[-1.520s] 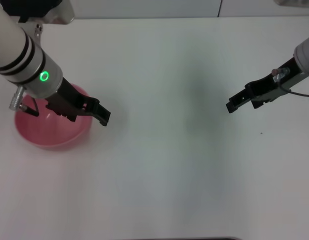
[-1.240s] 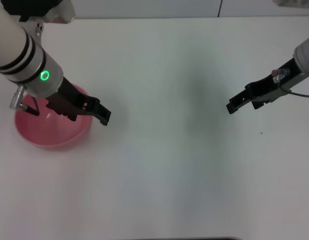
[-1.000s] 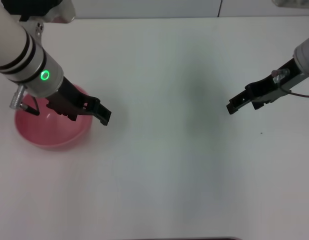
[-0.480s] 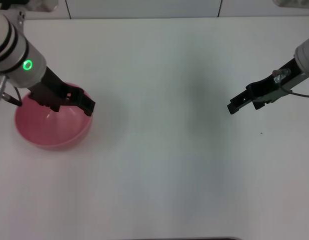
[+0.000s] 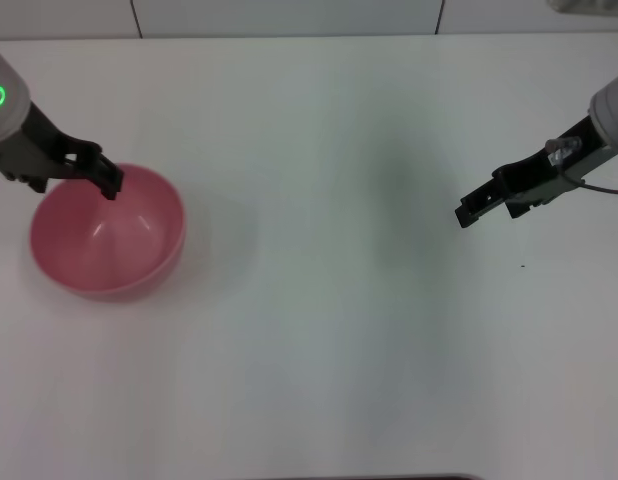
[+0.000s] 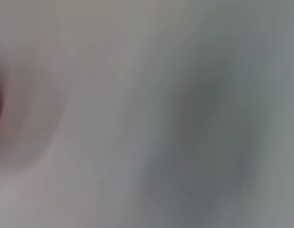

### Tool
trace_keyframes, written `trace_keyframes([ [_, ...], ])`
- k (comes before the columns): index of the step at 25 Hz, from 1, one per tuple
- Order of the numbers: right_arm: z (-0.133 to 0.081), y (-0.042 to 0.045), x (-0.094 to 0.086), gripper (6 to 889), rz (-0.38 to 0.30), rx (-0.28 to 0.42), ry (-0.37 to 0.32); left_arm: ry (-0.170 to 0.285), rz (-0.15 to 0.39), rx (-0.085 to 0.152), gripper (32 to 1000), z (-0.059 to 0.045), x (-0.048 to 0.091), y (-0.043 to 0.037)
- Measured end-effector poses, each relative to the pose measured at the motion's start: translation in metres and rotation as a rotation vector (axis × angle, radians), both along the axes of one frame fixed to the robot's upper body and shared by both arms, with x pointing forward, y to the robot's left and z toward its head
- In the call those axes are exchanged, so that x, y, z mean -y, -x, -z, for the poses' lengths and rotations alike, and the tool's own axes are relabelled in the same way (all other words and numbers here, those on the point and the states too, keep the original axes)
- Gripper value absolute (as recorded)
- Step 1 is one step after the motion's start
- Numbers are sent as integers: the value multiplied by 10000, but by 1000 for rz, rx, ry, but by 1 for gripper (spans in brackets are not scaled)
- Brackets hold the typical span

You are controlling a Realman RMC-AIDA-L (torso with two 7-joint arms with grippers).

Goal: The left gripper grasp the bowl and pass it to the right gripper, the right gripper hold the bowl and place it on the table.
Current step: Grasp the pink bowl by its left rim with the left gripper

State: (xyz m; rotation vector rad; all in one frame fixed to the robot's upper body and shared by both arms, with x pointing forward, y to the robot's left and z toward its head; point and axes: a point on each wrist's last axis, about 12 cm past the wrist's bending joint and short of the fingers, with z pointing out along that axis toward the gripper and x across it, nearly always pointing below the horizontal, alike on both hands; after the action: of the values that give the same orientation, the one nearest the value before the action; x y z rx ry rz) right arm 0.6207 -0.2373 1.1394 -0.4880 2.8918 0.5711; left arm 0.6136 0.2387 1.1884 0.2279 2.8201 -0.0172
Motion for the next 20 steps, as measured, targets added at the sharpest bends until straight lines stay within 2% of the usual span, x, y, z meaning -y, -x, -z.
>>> trace_keyframes([
  [3, -1, 0, 0, 802, -1, 1, 0, -39, -36, -3, 850, 18, -90, -22],
  [5, 0, -1, 0, 802, -1, 2, 0, -62, -51, -15, 851, 54, -121, -39],
  [8, 9, 0, -1, 802, -2, 1, 0, -84, -61, -21, 851, 94, -145, -62],
  [11, 13, 2, -7, 802, -4, 1, -1, -86, -64, -26, 851, 141, -150, -79],
  [16, 7, -1, -8, 802, -5, 4, -1, -86, -76, -56, 851, 262, -174, -101],
  [20, 22, 11, -1, 802, -2, 2, -5, -84, -96, -50, 850, 296, -228, -123],
])
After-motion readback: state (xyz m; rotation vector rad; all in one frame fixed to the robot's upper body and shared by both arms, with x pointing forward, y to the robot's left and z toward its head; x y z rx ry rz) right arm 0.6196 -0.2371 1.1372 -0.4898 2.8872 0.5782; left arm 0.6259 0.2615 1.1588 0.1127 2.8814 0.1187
